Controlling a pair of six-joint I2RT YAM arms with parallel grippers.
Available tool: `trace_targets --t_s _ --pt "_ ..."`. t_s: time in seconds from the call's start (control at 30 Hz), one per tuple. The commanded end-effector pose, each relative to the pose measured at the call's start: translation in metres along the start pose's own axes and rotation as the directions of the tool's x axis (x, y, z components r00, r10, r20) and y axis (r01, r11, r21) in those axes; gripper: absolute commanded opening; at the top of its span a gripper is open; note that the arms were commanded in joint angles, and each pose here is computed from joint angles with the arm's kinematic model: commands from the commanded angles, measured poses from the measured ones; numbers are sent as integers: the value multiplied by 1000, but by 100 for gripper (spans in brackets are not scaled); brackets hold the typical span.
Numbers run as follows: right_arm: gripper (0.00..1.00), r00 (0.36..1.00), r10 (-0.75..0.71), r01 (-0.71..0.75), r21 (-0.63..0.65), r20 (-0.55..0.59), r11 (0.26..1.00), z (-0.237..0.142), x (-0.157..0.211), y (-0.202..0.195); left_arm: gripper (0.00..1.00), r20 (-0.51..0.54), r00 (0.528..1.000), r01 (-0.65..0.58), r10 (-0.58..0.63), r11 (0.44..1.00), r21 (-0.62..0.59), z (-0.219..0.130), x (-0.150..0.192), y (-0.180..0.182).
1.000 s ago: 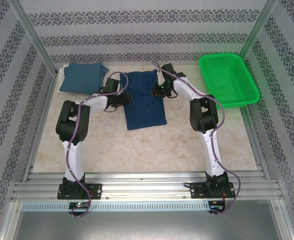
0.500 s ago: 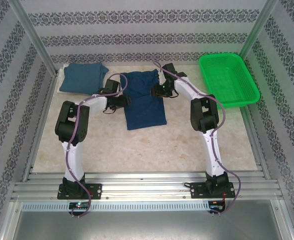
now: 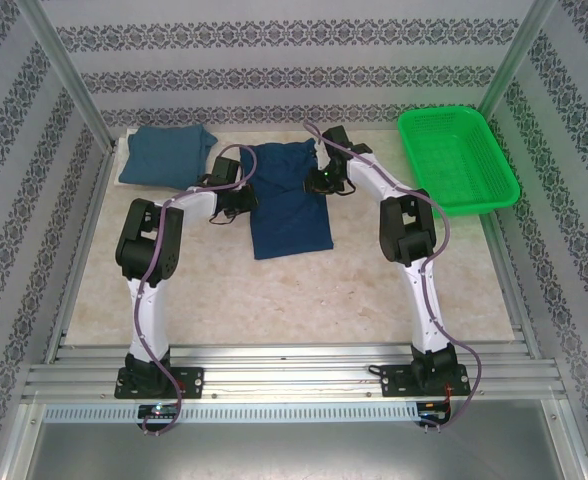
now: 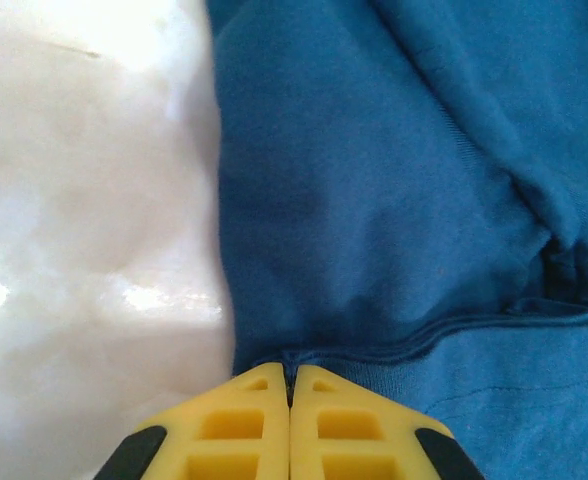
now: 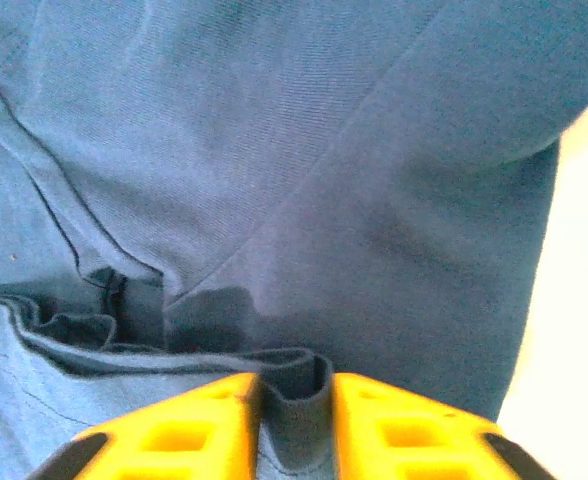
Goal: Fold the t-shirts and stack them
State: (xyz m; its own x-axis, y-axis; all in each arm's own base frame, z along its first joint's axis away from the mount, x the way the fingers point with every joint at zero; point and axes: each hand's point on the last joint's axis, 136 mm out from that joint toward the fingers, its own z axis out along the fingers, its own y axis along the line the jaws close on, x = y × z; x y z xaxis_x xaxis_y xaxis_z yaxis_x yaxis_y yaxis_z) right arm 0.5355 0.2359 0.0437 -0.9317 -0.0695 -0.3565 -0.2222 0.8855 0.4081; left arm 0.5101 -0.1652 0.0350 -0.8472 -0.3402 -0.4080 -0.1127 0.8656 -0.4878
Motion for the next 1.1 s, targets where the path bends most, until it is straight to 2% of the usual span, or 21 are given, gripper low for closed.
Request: trace_targets --t_s 0.0,0.1,0.33,0.57,0.87,1.07 --pt "11 999 -12 14 -46 45 999 -13 -11 19 6 54 998 -34 30 997 75 -13 -14 -28" --pt "0 998 -7 11 -60 54 998 -21 -15 23 5 60 998 -43 37 994 97 -22 -16 -35" --pt "0 995 35 -29 -69 95 997 -46 -12 19 5 101 993 -69 56 989 128 -49 -18 -45" --pt "0 988 50 -41 -61 147 997 -72 -10 16 4 106 993 -68 50 983 171 -52 -19 -55" --pt "0 989 74 -68 -43 131 997 -63 -21 -3 4 97 993 -73 60 988 139 -28 -30 -50" --pt "0 995 80 -77 -44 66 996 -35 -22 -13 4 78 995 -70 64 994 81 -8 -31 -35"
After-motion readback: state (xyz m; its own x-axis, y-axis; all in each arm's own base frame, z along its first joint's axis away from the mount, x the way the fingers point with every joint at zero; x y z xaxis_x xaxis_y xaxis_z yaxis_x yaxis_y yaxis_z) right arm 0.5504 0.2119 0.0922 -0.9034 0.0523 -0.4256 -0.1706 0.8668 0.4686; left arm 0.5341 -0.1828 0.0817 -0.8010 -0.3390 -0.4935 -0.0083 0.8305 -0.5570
